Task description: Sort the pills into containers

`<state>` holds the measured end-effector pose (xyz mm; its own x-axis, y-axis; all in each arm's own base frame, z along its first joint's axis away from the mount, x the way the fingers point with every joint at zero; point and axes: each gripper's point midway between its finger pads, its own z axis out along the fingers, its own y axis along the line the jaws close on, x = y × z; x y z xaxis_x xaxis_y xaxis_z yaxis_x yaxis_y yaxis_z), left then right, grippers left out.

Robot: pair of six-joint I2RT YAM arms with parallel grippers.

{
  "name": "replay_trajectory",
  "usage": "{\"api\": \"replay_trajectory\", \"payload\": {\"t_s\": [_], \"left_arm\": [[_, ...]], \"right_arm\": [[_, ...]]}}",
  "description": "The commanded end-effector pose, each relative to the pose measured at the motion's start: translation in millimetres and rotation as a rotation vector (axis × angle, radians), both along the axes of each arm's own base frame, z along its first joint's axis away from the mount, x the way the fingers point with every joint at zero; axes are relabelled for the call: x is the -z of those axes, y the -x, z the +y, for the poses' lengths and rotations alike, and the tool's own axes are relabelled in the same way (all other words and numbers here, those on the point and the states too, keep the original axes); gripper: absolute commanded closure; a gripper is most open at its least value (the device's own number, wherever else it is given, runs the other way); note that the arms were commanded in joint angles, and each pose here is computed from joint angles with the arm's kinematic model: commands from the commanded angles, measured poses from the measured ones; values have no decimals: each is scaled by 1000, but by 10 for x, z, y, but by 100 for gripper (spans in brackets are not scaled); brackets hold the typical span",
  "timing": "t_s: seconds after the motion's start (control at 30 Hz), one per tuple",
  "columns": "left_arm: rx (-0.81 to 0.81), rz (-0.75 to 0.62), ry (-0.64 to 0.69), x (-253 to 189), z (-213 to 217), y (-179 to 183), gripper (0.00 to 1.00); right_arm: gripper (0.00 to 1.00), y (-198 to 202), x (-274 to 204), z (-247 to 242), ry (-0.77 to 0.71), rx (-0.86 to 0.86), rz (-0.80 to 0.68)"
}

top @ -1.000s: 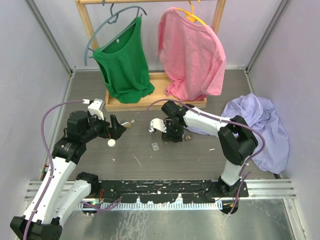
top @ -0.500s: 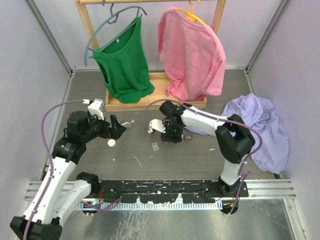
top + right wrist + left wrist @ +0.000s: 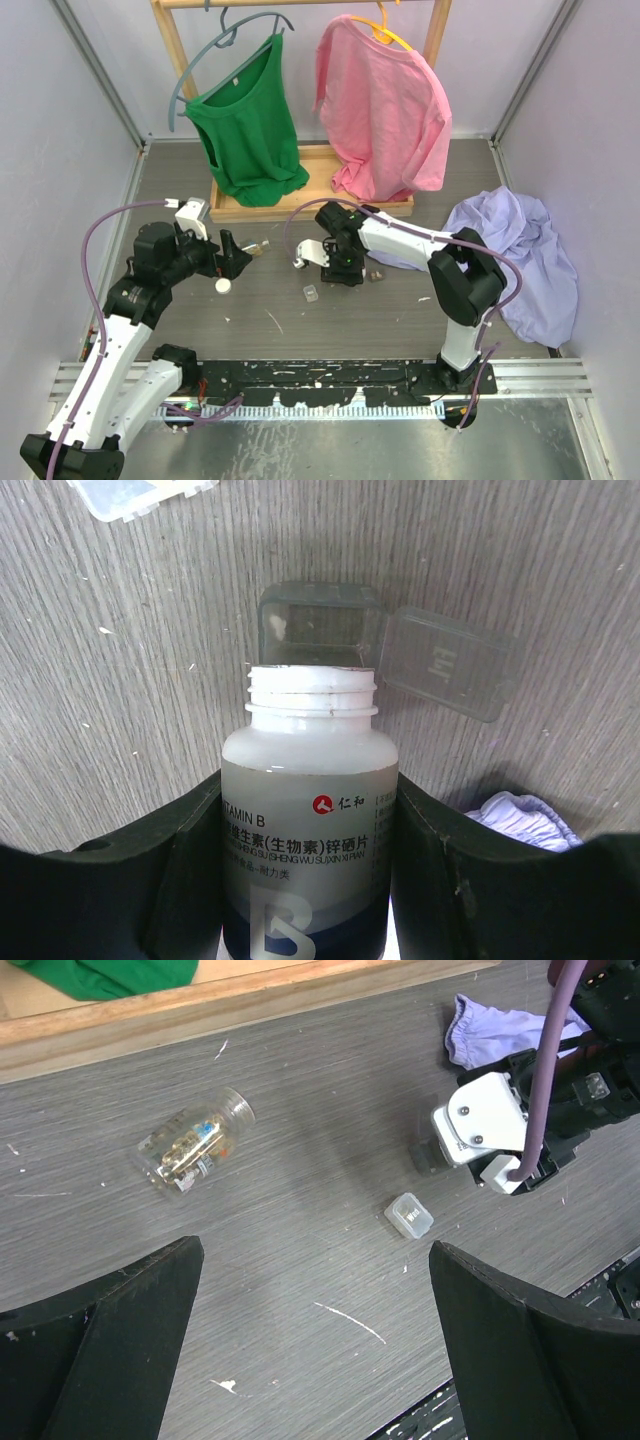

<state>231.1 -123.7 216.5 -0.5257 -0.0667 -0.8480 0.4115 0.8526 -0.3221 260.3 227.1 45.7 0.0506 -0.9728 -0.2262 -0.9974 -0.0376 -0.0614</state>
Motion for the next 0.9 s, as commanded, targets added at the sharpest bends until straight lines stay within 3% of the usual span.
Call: {"api": "replay_trajectory", "payload": {"t_s": [0.0, 0.87], "left_arm": [[3, -62, 26, -155, -24, -43, 2], [5, -67, 28, -165, -25, -36, 2]], "right_arm": [[99, -50, -83, 49, 9, -19, -16], [99, -45, -85, 26, 75, -37, 3]]}}
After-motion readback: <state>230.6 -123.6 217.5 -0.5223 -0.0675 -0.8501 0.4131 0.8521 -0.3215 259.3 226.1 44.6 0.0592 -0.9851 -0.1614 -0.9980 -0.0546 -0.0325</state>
